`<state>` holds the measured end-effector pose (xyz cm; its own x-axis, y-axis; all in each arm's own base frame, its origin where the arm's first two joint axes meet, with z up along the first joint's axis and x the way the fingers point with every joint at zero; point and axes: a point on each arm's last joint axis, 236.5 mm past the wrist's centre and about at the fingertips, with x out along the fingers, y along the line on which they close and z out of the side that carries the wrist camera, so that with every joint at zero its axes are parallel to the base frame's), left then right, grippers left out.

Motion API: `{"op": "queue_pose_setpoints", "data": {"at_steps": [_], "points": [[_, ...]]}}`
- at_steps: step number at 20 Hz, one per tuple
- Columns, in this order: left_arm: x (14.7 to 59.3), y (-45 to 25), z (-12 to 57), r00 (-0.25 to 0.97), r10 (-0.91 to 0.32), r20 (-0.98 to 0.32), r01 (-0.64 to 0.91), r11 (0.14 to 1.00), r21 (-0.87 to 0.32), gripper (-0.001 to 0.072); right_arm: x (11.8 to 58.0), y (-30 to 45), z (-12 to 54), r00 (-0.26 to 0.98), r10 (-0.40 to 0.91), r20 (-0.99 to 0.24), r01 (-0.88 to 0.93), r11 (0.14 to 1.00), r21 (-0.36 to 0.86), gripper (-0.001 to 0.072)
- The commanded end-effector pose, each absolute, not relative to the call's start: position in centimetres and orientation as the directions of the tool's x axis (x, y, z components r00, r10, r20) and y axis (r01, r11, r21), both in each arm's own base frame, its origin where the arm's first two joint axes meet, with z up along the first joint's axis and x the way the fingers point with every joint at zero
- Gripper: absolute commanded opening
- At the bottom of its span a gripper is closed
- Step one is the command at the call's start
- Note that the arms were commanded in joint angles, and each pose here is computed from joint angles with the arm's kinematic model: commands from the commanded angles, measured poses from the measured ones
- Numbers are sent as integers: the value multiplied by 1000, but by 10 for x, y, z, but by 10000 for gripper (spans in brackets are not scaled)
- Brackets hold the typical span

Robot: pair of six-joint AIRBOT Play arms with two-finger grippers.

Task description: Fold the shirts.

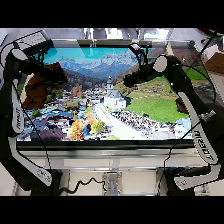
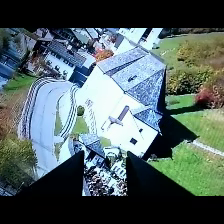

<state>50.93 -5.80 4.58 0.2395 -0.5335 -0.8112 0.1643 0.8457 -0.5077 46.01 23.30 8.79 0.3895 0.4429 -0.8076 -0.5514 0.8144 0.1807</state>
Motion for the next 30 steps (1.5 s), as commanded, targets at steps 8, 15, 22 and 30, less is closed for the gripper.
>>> {"op": "queue_pose_setpoints", "data": {"at_steps": [8,15,22,30], "points": [[529,-16,33,327,-378,-866,173,925,-339,455,464,230,88,407,429,-806,-557,817,153,328],[576,82,14,494,-22,-869,76,997,18,603,480,224,90,469,400,-788,-559,824,86,328],[610,90,-56,525,-8,-851,-222,964,-146,585,490,226,62,446,389,-806,-551,829,95,328],[648,22,-3,650,-266,-712,8,939,-343,18,495,228,33,414,376,-829,-567,819,88,305]]}}
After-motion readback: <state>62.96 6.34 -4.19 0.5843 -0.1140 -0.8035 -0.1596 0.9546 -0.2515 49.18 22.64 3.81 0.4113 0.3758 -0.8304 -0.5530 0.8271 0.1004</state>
